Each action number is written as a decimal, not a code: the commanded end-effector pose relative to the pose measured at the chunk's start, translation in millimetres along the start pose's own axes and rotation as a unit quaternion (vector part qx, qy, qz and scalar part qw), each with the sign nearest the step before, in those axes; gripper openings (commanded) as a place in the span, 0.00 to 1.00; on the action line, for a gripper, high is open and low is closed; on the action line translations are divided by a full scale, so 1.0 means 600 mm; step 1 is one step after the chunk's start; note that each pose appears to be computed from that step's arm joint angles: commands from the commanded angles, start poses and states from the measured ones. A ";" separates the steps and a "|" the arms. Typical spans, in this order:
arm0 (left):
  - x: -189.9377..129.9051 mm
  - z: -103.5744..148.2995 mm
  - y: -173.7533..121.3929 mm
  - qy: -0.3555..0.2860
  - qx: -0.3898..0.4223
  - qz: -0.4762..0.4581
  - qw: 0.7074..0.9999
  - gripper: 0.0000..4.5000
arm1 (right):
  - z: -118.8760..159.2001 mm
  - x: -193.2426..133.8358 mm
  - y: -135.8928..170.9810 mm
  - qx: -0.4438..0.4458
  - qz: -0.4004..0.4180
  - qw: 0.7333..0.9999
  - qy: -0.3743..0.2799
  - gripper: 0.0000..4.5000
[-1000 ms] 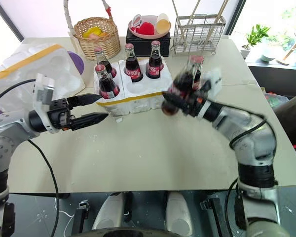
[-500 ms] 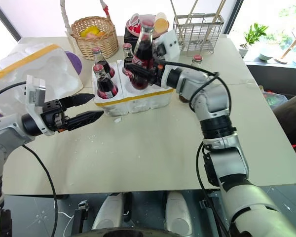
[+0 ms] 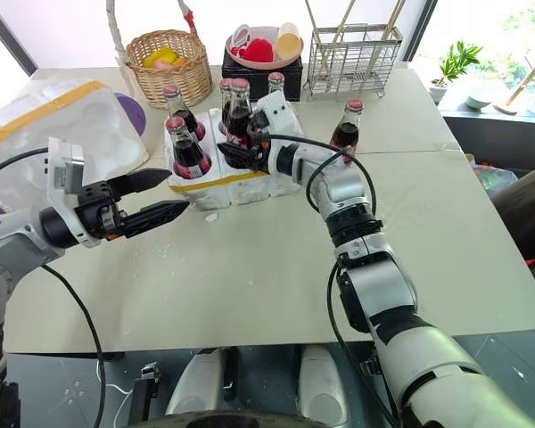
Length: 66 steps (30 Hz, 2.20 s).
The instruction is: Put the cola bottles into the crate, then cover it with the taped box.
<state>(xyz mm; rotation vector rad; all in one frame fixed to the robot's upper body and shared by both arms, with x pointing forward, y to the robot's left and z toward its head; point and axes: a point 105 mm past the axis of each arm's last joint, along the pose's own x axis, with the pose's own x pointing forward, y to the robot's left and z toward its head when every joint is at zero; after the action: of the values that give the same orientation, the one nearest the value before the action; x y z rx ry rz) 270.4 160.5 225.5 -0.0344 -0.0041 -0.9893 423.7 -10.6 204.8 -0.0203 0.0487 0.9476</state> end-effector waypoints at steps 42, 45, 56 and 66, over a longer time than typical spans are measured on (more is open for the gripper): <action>0.044 0.020 -0.002 -0.016 0.030 -0.051 0.998 1.00 | -0.038 -0.241 -0.171 0.027 -0.264 0.962 -0.057 0.98; 0.043 0.021 0.000 -0.018 0.031 -0.048 0.998 1.00 | -0.035 -0.225 -0.182 0.034 -0.262 0.962 -0.063 0.98; 0.035 0.026 -0.006 -0.024 0.034 -0.044 0.998 1.00 | 0.067 -0.237 -0.151 -0.029 -0.221 0.964 -0.148 0.62; 0.034 0.024 -0.009 -0.026 0.032 -0.041 0.998 1.00 | 0.190 -0.200 -0.038 -0.051 -0.102 0.966 -0.232 0.62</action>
<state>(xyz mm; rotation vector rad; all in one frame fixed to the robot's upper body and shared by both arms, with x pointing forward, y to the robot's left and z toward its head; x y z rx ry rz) 282.0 140.3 228.4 -0.0288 -0.0364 -1.0661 387.5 -123.6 302.1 0.1061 -0.3491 0.6958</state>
